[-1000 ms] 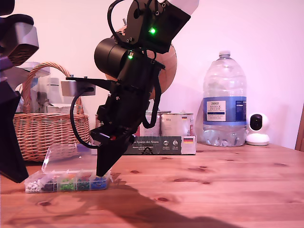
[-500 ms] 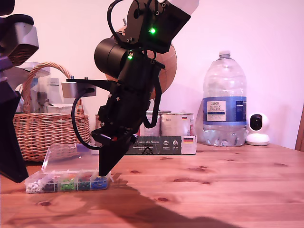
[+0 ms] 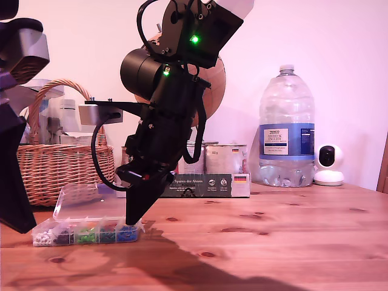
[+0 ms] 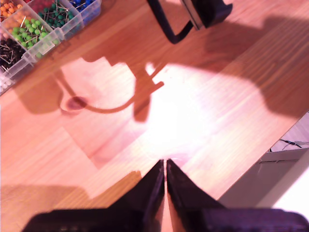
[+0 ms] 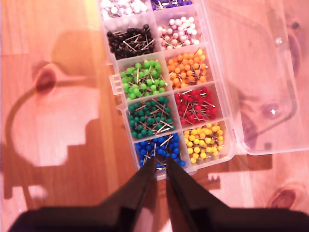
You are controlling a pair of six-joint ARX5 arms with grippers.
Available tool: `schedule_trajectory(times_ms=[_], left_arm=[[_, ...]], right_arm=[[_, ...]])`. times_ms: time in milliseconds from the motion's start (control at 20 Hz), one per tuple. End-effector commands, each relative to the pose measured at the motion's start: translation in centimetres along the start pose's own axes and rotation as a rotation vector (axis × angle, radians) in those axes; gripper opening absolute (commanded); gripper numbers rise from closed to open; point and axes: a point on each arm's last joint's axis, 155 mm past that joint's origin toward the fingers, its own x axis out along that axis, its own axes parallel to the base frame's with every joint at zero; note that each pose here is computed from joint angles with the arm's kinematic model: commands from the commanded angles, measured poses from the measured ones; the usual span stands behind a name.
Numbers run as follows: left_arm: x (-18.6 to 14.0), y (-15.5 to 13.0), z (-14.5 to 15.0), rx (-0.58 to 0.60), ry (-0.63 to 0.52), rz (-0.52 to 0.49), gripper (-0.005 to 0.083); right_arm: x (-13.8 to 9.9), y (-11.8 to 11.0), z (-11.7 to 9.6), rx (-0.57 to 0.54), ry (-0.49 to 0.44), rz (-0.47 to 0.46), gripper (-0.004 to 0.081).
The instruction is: Sort the loose pins on the table into their correct compartments
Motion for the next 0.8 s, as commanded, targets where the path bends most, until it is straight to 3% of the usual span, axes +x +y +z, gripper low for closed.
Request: schedule_trajectory(times_ms=[0, 150, 450, 750], left_arm=[[0.3, 0.1, -0.5, -0.01, 0.011, 0.001, -0.0021], [0.3, 0.1, -0.5, -0.009, 0.009, 0.001, -0.0021], [0.3, 0.1, -0.5, -0.009, 0.01, 0.001, -0.0021], [0.3, 0.1, -0.1, -0.007, -0.005, 0.0, -0.0021]], right_arm=[[0.1, 0.3, -0.1, 0.003, 0.006, 0.008, -0.0013], [-0.4, 0.2, 0.1, 0.015, 0.008, 0.01, -0.0013], [-2.5, -1.2, 2.6, 0.046, -0.059, -0.029, -0.0013], [-3.5, -0.8, 2.3, 0.103, -0.028, -0.005, -0.0013]])
